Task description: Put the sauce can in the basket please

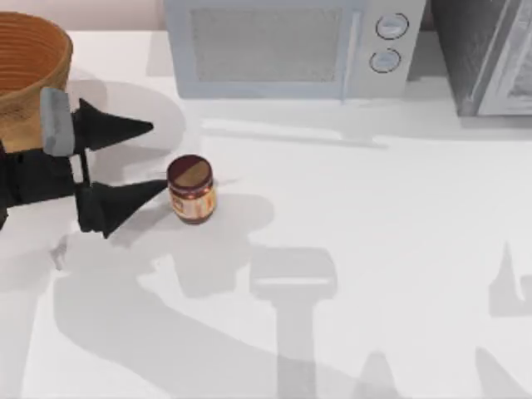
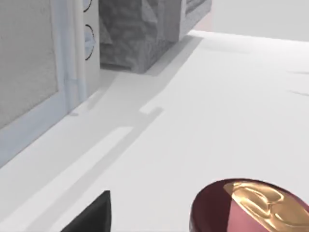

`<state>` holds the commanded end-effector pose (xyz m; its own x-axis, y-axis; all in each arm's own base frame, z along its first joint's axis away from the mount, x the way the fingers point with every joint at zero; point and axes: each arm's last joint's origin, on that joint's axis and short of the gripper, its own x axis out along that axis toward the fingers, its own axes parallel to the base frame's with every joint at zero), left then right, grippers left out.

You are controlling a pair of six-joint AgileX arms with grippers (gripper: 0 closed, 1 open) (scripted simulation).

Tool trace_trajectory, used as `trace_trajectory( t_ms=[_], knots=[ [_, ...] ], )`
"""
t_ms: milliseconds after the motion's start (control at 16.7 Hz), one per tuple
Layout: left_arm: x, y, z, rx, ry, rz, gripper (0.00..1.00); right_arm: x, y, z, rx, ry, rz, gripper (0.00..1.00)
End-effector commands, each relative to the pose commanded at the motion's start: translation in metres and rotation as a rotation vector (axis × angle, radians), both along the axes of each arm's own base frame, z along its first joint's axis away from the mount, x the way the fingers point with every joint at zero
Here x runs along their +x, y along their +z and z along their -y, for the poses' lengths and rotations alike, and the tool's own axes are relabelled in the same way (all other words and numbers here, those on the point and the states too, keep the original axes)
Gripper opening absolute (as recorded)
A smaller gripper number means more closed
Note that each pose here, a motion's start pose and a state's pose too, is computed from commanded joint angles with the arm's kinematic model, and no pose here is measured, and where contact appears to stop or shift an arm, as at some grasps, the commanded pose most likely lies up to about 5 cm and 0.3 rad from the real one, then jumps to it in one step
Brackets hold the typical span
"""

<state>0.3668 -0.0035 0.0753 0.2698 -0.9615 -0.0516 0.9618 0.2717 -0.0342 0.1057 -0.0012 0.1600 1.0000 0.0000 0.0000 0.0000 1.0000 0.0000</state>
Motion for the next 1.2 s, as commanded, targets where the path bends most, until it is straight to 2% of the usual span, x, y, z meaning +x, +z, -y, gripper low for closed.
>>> trace_trajectory(
  t_ms=[180,360,900,1200],
  knots=[
    [0.011,-0.041,-0.004,-0.026,-0.094,0.023,1.0,0.0,0.0,0.0,0.0,0.0,0.0,1.0],
    [0.014,-0.066,-0.007,-0.042,-0.145,0.041,1.0,0.0,0.0,0.0,0.0,0.0,0.0,1.0],
    [0.016,-0.068,-0.001,-0.041,-0.154,0.042,1.0,0.0,0.0,0.0,0.0,0.0,0.0,1.0],
    [0.023,-0.065,0.029,-0.036,-0.153,0.043,1.0,0.0,0.0,0.0,0.0,0.0,0.0,1.0]
  ],
)
